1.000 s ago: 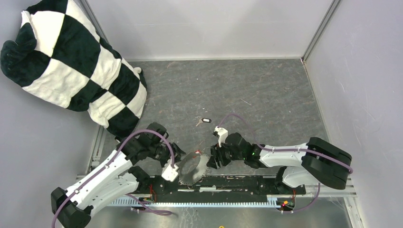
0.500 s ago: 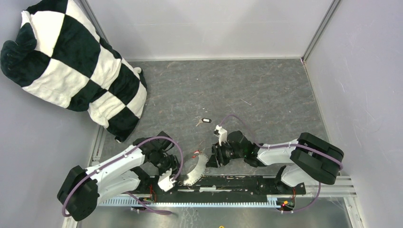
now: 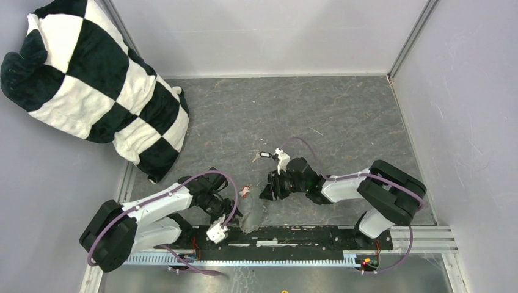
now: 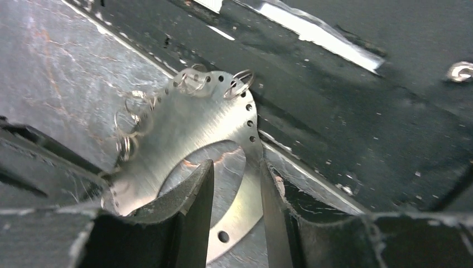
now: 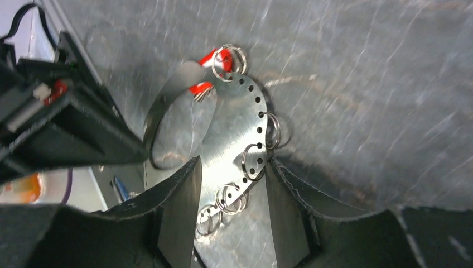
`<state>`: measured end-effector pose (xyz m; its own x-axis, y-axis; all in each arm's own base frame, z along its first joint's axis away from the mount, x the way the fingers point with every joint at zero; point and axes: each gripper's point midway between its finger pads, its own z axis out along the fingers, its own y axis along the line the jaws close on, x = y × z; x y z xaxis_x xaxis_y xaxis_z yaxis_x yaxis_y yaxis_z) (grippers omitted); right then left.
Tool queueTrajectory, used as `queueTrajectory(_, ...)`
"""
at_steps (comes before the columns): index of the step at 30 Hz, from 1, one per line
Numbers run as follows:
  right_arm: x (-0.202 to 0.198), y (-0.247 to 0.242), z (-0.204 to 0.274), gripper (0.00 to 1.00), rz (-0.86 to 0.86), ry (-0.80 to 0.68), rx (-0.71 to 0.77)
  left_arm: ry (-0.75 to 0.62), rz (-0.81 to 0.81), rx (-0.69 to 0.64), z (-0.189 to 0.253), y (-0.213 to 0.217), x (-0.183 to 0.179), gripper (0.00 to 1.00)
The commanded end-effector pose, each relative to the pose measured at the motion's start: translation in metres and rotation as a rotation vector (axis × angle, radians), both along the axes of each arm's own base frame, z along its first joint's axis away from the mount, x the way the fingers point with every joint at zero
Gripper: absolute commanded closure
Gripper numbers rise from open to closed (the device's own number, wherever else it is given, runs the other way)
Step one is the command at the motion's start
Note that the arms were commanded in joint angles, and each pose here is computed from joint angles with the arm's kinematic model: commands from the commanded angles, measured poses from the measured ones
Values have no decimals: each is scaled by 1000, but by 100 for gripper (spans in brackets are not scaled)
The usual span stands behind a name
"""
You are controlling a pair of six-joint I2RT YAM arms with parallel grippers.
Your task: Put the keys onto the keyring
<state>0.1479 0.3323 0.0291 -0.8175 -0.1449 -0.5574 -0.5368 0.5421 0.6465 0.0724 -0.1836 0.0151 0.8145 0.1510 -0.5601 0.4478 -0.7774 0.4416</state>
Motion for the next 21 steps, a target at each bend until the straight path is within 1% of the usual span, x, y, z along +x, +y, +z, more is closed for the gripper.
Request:
queueTrajectory(1,17,32,29,48,38,-62,99,-239,-18,-7,-18,-10,44,57)
queueTrajectory(4,34,30,31,41,15,-113,65,-202,109,29,-14,-13,60,58)
queueTrajectory(6,44,14,30,36,-18,-148,19,-160,219,51,-8,-17,73,60)
queueTrajectory(8,46,-4,34,33,-33,-216,-31,-139,281,71,-5,-17,79,60)
queueTrajectory(10,42,-20,37,31,-36,-270,-61,-117,295,81,-1,-15,77,60)
queueTrajectory(13,29,-39,40,29,-37,-301,-84,-82,282,78,7,-15,69,59)
queueTrajectory(14,24,-44,39,28,-38,-290,-95,-76,270,74,9,-14,65,59)
queueTrajectory(17,9,-57,23,23,-56,-194,-133,-74,249,47,13,-15,59,58)
queueTrajectory(21,-11,-70,-3,20,-57,-63,-184,-81,231,66,5,-11,56,58)
